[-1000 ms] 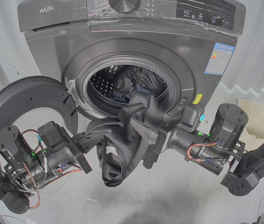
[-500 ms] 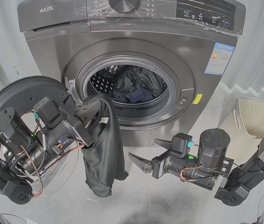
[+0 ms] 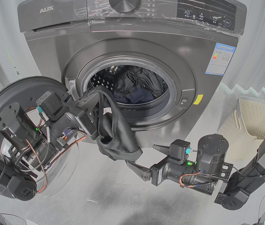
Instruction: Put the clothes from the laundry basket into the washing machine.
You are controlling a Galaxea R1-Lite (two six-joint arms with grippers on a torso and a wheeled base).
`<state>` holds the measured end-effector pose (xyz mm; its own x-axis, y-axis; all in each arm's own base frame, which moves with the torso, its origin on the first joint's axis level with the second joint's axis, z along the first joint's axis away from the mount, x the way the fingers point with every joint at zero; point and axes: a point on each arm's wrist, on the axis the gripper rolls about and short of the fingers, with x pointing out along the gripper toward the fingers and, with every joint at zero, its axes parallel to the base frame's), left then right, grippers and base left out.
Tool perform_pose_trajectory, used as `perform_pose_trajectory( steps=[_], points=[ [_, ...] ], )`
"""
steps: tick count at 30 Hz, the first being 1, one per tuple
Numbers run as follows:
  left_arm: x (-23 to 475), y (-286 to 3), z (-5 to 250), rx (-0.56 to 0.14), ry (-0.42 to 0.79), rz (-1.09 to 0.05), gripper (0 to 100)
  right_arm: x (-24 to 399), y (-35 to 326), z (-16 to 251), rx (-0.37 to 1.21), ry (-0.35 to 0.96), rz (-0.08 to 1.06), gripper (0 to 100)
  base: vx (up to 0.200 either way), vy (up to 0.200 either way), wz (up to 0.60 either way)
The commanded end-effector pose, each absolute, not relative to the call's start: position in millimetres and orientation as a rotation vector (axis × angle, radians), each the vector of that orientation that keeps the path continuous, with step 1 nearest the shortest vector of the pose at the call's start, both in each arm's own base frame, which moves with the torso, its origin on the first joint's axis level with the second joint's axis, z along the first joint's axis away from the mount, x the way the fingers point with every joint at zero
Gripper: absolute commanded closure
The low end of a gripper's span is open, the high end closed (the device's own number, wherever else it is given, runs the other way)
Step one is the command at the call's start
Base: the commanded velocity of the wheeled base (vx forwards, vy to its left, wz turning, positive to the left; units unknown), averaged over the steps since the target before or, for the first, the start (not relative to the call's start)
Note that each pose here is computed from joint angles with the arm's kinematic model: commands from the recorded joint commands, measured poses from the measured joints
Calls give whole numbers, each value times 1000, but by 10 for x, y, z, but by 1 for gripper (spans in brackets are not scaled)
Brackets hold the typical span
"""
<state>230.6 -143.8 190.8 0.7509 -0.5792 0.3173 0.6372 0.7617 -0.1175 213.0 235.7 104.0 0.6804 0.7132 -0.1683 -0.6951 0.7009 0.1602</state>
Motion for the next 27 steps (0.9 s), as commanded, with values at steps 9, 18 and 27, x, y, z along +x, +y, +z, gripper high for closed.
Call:
perform_pose_trajectory(
  steps=[9,18,27],
  points=[
    [2386,-1467,1905,-228,-277,-645,100,2150,2755,930,101,162,876,0,0,0,0],
    [2401,-1475,1897,-228,-274,-644,100,2125,3089,938,138,89,943,0,0,0,0],
    [2400,-1474,1905,-229,-277,-644,100,2276,3273,768,127,83,930,0,0,0,0]
  ],
)
